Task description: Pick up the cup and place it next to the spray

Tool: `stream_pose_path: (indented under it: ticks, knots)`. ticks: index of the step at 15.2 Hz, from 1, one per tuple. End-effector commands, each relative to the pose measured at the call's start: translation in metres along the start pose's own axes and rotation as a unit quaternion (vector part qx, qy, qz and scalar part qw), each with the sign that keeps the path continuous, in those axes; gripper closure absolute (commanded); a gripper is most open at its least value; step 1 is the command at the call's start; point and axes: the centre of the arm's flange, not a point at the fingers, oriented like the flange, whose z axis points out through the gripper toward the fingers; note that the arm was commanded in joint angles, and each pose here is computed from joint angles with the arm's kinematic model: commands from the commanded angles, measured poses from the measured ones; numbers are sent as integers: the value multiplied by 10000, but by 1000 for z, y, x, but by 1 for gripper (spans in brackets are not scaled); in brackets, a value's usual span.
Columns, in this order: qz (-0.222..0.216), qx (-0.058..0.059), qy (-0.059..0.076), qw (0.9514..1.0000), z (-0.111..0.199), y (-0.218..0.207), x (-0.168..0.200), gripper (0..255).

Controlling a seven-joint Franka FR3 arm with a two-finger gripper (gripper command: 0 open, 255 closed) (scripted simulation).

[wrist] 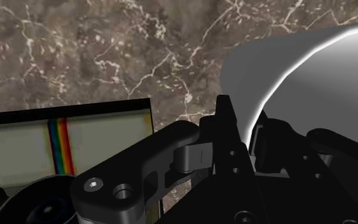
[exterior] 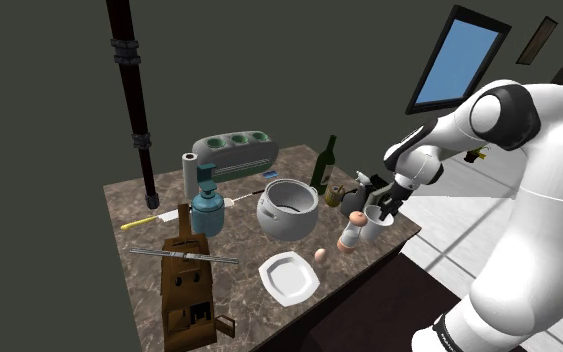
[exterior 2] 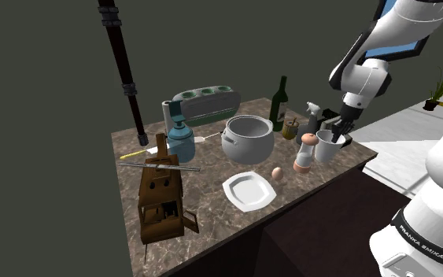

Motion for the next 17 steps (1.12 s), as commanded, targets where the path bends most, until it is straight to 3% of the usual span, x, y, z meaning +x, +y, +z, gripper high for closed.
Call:
stream_pose_path:
  ticks: [1, 4, 11, 12, 17]
  knots:
    - [0, -1, 2, 10000, 11, 2, 1, 255]
    - [0, -1, 2, 10000, 24, 5, 1, 255]
    - [0, -1, 2, 10000, 24, 5, 1, 255]
    - [0, -1, 3, 10000, 24, 5, 1, 0]
    - [0, -1, 2, 10000, 24, 5, 1, 0]
